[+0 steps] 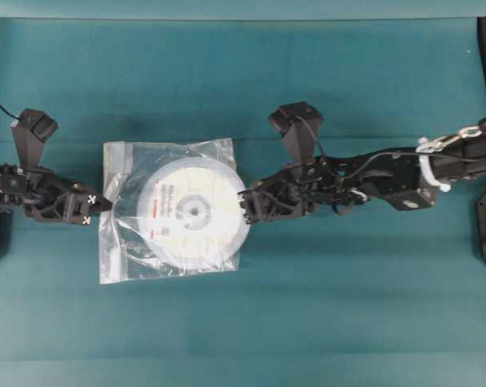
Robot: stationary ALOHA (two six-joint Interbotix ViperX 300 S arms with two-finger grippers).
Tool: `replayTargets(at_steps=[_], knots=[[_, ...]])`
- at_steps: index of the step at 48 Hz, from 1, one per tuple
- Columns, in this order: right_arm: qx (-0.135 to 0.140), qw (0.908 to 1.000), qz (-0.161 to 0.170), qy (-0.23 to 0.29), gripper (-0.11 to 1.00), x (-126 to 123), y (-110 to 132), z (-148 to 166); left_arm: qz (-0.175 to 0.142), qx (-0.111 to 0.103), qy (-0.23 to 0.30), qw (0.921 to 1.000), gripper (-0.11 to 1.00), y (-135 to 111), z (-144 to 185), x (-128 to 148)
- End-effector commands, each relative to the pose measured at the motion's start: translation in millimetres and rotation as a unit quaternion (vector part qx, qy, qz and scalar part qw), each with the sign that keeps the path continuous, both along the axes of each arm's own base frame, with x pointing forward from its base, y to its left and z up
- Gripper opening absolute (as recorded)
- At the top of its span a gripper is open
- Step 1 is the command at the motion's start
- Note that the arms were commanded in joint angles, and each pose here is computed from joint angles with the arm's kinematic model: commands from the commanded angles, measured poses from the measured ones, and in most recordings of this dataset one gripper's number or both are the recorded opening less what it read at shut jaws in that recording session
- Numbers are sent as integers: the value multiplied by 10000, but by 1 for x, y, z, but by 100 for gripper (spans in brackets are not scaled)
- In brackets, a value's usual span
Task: Take out the reel from the clear zip bag.
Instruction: 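Hold the bag with the left gripper and pull the reel rightward out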
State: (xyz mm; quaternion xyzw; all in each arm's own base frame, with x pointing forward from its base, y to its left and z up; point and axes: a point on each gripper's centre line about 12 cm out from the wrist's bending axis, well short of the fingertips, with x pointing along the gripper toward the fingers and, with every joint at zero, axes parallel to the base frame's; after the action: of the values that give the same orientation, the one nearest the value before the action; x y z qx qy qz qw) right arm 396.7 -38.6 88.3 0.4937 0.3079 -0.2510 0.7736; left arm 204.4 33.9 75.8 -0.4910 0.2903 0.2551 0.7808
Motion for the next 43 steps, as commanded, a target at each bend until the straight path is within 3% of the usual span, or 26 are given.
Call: replayTargets(at_steps=[1,43], knots=[[28,9999,-36,-109,11,-3,2,8,-12,10,-6,10000,-1,0,1,1],[59,9999,-43,71,11,-52,6,12,-12,11,-14,10000,-1,0,1,2]])
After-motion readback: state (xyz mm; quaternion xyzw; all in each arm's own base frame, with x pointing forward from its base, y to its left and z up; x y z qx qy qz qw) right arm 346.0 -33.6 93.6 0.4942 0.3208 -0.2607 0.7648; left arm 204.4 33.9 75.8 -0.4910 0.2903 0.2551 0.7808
